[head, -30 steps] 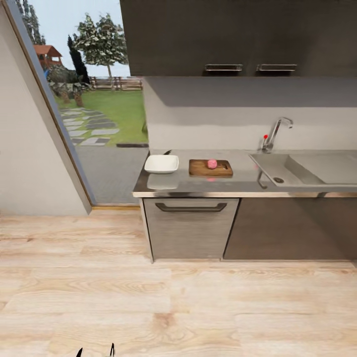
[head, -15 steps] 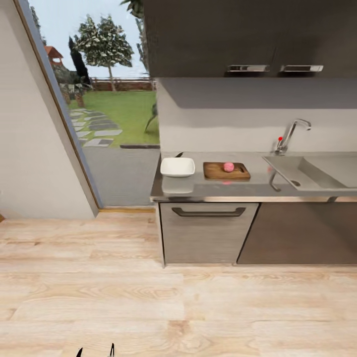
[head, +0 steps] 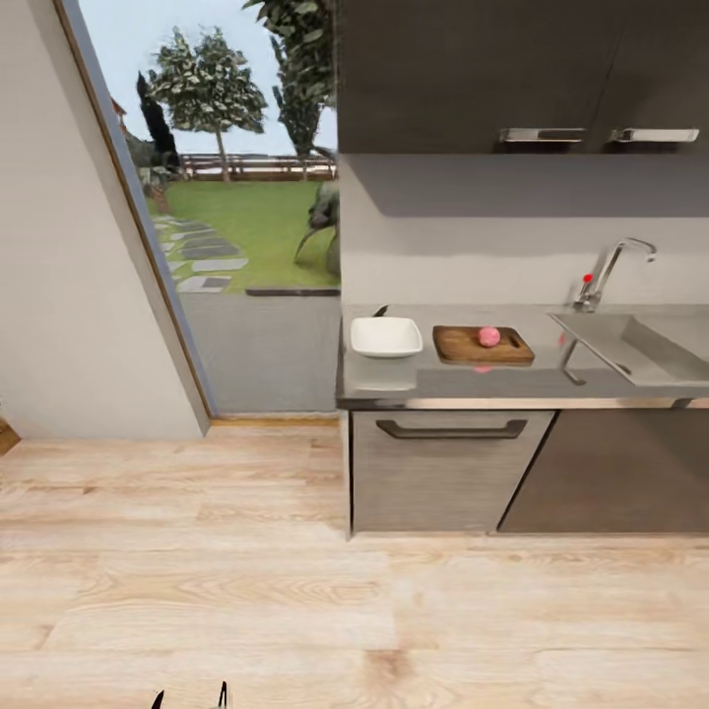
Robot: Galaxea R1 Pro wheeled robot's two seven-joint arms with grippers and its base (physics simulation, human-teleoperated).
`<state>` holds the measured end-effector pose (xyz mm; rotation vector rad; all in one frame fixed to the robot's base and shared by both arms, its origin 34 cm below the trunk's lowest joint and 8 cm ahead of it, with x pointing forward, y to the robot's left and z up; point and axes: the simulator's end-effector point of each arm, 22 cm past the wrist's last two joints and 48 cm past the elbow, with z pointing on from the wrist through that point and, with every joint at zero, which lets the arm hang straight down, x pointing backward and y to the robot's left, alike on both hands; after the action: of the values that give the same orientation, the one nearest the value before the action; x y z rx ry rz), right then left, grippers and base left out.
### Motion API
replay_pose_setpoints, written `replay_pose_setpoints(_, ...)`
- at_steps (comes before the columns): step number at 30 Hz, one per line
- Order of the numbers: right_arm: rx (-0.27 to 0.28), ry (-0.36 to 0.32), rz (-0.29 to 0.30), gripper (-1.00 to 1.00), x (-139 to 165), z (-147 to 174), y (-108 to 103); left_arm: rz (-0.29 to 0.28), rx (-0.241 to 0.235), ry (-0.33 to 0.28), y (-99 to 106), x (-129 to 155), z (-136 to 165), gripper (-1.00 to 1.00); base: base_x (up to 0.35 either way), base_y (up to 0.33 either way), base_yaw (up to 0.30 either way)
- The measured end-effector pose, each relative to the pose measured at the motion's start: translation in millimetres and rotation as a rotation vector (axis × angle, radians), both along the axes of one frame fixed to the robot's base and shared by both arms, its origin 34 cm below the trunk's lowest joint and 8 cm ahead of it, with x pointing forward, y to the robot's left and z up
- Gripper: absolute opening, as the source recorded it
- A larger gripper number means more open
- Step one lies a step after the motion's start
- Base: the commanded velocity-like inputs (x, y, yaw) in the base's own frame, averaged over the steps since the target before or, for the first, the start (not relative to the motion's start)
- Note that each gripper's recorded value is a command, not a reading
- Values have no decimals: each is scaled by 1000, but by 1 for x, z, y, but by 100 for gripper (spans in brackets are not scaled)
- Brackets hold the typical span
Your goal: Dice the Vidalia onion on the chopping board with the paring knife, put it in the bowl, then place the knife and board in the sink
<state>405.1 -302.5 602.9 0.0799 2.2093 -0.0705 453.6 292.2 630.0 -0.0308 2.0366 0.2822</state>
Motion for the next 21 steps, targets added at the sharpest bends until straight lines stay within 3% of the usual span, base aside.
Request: replay_pose_setpoints(21,-7,0,-10,100,0,0,-3,0,1,0,1,0,0,100,99,292,0)
